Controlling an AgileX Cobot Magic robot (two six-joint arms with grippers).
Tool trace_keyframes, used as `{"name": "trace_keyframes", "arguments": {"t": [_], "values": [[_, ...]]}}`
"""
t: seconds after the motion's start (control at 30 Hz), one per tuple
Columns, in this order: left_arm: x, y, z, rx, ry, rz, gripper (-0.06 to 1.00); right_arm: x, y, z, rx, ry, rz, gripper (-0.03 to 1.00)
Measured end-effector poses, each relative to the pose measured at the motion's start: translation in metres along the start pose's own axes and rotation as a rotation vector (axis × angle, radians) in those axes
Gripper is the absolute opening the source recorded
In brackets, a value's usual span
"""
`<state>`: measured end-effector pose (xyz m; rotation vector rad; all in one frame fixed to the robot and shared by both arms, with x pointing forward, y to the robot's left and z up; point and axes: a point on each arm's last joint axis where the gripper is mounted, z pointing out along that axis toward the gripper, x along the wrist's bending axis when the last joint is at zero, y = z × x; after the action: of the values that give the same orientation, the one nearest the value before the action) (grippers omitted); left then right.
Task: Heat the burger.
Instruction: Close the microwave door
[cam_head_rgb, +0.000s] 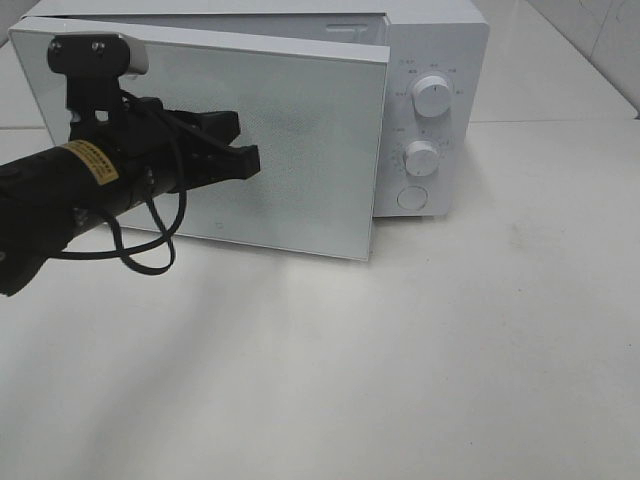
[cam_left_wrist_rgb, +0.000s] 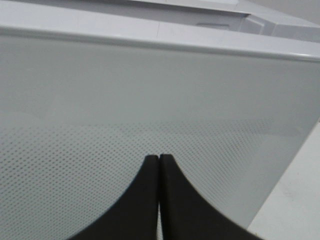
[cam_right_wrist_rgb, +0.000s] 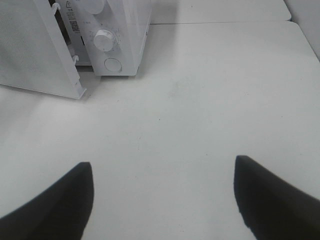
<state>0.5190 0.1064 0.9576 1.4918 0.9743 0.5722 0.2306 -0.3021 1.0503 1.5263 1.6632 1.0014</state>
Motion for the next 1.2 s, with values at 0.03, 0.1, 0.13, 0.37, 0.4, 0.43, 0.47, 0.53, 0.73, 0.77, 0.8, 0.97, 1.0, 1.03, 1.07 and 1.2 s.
{"name": "trace_keyframes", "arguments": {"t": [0.03,0.1,0.13,0.37,0.4,0.43,0.47,0.53,0.73,0.77,0.8,0.97,1.0,1.03,1.07,1.2], "values": [[-0.001,0.001,0.004,-0.005,-0.004,0.000,0.00,0.000,0.000,0.000,0.000,0.000,0.000,0.75],[-0.003,0.004,0.011,-0.019,-0.008,-0.001,0.00,0.000,0.000,0.000,0.000,0.000,0.000,0.75],[-0.004,0.004,0.014,-0.021,-0.008,-0.004,0.00,0.000,0.000,0.000,0.000,0.000,0.000,0.75],[-0.006,0.010,0.043,-0.060,-0.007,-0.016,0.00,0.000,0.000,0.000,0.000,0.000,0.000,0.75],[-0.006,0.010,0.043,-0.060,-0.007,-0.016,0.00,0.000,0.000,0.000,0.000,0.000,0.000,0.75],[-0.006,0.010,0.050,-0.062,-0.008,-0.017,0.00,0.000,0.000,0.000,0.000,0.000,0.000,0.75],[-0.006,0.010,0.054,-0.064,-0.008,-0.017,0.00,0.000,0.000,0.000,0.000,0.000,0.000,0.75],[-0.009,0.008,0.059,-0.056,-0.022,-0.007,0.00,0.000,0.000,0.000,0.000,0.000,0.000,0.75],[-0.019,0.007,0.076,-0.057,-0.064,0.024,0.00,0.000,0.000,0.000,0.000,0.000,0.000,0.75],[-0.019,0.007,0.076,-0.057,-0.064,0.024,0.00,0.000,0.000,0.000,0.000,0.000,0.000,0.75],[-0.019,0.007,0.080,-0.060,-0.066,0.026,0.00,0.000,0.000,0.000,0.000,0.000,0.000,0.75],[-0.019,0.007,0.090,-0.069,-0.067,0.025,0.00,0.000,0.000,0.000,0.000,0.000,0.000,0.75],[-0.018,0.006,0.094,-0.065,-0.070,0.037,0.00,0.000,0.000,0.000,0.000,0.000,0.000,0.75],[-0.019,0.006,0.094,-0.057,-0.073,0.041,0.00,0.000,0.000,0.000,0.000,0.000,0.000,0.75],[-0.019,0.006,0.094,-0.057,-0.073,0.041,0.00,0.000,0.000,0.000,0.000,0.000,0.000,0.75],[-0.019,0.006,0.095,-0.051,-0.083,0.057,0.00,0.000,0.000,0.000,0.000,0.000,0.000,0.75]]}}
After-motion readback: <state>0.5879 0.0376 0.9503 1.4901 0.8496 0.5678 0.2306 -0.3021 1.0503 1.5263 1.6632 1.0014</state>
